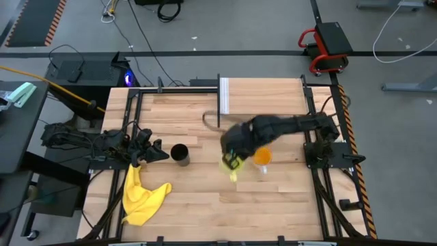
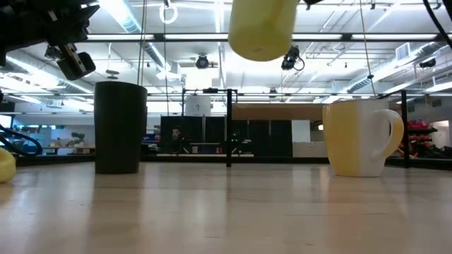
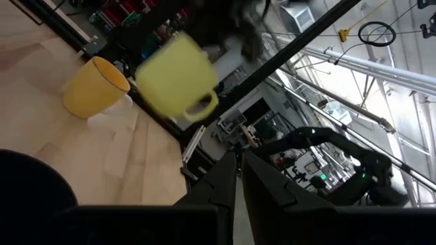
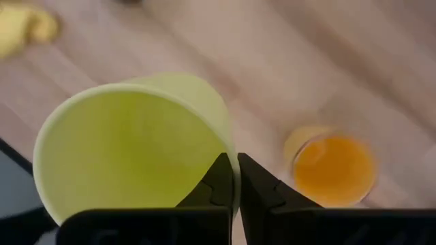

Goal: Stack small to large cups/mugs on shelf
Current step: Put the yellow mug on the shelf

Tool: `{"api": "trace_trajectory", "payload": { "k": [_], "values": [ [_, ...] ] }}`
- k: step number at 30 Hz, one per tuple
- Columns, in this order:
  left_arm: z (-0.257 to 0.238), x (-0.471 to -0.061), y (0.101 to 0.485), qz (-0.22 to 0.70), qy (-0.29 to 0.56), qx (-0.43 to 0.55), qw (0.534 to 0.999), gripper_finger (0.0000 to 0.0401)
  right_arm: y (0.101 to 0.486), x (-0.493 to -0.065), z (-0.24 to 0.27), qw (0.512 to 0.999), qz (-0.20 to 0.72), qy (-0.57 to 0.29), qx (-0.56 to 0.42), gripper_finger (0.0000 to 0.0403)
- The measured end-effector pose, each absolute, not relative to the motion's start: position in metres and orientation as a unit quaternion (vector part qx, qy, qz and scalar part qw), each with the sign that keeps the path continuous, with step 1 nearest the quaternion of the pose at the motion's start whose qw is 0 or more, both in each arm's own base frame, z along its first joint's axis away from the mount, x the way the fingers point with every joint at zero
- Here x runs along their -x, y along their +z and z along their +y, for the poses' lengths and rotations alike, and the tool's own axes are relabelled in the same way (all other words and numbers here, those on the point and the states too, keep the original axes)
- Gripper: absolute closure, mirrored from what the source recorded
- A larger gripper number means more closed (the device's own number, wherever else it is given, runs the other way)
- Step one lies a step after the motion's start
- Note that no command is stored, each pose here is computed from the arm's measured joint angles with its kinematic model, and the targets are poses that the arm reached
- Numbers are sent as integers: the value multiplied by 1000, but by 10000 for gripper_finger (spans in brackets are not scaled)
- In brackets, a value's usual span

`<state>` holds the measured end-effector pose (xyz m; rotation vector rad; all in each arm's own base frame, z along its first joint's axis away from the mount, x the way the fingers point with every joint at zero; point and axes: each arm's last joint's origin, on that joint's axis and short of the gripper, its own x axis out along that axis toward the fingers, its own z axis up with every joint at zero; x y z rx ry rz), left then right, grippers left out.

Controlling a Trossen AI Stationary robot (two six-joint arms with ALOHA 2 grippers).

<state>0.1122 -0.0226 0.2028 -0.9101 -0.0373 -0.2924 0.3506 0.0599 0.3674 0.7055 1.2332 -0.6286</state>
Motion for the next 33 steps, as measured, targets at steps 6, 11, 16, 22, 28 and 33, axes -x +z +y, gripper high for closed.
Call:
{"api": "trace_trajectory", "payload": {
  "k": [6,11,16,22,28,33],
  "values": [
    [-22,-112,202,-15,-136,446,884,378,396,-330,10,730,510,-304,-337,392],
    [-22,-112,202,-14,-136,447,884,376,420,-304,-35,744,462,-334,-349,392],
    [-22,-112,202,-16,-132,448,884,372,439,-272,-81,748,422,-369,-355,392],
    [-20,-113,202,-31,-100,452,886,378,452,-230,-132,742,388,-420,-349,392],
    [-19,-113,202,-35,-88,455,886,383,450,-187,-156,718,380,-458,-361,392],
    [-19,-113,202,-35,-88,455,885,377,417,-156,-145,677,422,-441,-411,392]
  ]
}}
